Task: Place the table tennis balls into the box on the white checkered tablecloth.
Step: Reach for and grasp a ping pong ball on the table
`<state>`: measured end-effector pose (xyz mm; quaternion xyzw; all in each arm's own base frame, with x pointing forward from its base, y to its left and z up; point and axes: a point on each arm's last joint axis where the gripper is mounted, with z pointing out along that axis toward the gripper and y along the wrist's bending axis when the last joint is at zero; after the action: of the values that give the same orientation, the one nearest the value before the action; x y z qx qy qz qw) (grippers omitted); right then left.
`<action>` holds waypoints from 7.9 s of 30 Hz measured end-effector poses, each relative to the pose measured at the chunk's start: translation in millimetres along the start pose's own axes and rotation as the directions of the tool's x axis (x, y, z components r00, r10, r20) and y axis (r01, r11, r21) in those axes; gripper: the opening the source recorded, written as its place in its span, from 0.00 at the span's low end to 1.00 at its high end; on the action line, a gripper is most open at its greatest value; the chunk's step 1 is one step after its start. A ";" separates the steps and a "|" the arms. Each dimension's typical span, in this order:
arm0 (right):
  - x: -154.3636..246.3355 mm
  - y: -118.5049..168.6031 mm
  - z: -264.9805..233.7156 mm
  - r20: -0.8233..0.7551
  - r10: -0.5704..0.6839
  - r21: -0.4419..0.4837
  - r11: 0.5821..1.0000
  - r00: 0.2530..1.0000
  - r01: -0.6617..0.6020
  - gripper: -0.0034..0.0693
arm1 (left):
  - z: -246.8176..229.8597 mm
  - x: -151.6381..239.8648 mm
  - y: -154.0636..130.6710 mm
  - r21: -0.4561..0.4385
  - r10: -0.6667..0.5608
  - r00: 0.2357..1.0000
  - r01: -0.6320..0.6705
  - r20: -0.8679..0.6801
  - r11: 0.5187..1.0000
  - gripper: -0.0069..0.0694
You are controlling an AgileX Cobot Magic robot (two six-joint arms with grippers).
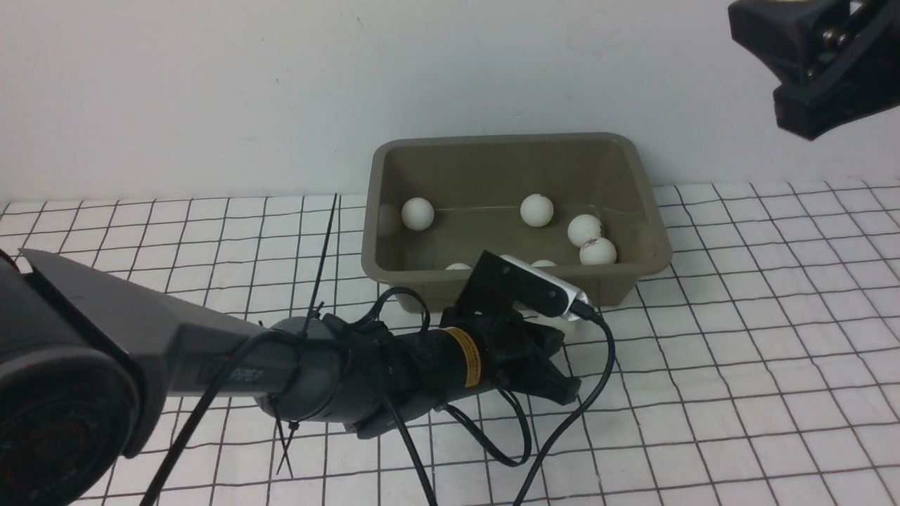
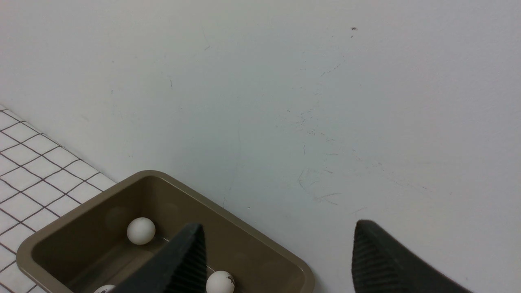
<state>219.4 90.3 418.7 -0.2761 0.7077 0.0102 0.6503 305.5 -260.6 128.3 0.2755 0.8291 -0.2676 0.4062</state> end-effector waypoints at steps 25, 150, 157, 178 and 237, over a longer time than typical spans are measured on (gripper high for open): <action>39.0 19.2 -4.6 -0.384 0.260 -0.069 0.949 0.886 -0.309 0.66 | -283.5 -86.0 -18.5 -0.483 0.003 0.952 0.152 0.305 0.862 0.12; 242.6 152.6 172.2 -0.477 0.400 0.062 0.904 0.783 -0.424 0.08 | -310.3 -65.9 -5.7 -0.687 0.180 0.982 -0.174 -0.063 0.706 0.36; 224.4 147.2 166.3 -0.472 0.349 0.015 0.921 0.809 -0.388 0.03 | -310.7 -66.5 -5.3 -0.691 0.191 0.979 -0.183 -0.066 0.699 0.36; 214.5 148.8 154.3 -0.560 0.293 -0.058 0.920 0.775 -0.389 0.51 | -311.2 -67.2 -4.9 -0.697 0.203 0.977 -0.193 -0.069 0.691 0.36; 231.1 158.8 195.0 -0.521 0.414 0.039 0.885 0.746 -0.464 0.67 | -309.9 -69.1 -6.6 -0.683 0.220 0.974 -0.195 -0.051 0.704 0.36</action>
<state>333.2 210.5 119.9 -0.1242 0.8988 0.1214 0.4024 173.9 -74.9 349.7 0.1932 0.8256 0.0991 0.5207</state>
